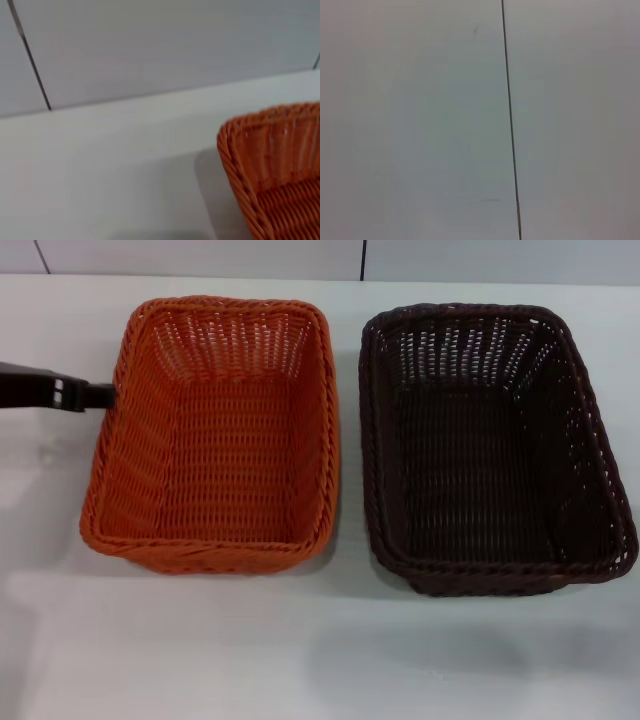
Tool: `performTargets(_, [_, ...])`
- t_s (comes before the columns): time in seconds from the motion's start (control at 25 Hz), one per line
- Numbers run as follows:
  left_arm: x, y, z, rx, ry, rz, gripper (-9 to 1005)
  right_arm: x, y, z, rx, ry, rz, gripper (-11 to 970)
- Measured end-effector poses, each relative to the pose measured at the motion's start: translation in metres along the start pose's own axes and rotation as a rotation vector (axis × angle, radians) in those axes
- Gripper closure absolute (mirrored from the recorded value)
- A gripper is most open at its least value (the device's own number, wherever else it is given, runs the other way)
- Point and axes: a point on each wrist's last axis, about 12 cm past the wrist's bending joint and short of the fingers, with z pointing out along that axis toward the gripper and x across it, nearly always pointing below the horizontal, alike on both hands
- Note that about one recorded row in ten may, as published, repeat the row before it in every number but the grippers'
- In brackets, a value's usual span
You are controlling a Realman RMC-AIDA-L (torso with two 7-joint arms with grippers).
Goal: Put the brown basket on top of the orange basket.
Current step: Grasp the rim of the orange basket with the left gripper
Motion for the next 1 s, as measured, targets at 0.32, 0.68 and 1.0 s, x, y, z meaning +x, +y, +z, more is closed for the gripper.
performTargets(0.32, [0.007, -0.009, 0.021, 0.036, 0.068, 0.002, 214, 0.0, 0.002, 0.002, -0.007, -0.001, 0.001, 193])
performTargets(0.68, [0.007, -0.013, 0.028, 0.051, 0.094, -0.001, 214, 0.001, 0.003, 0.001, -0.016, 0.006, 0.001, 192])
performTargets(1.0, [-0.001, -0.014, 0.013, 0.046, 0.059, 0.014, 214, 0.001, 0.002, -0.001, -0.014, 0.009, 0.0, 193])
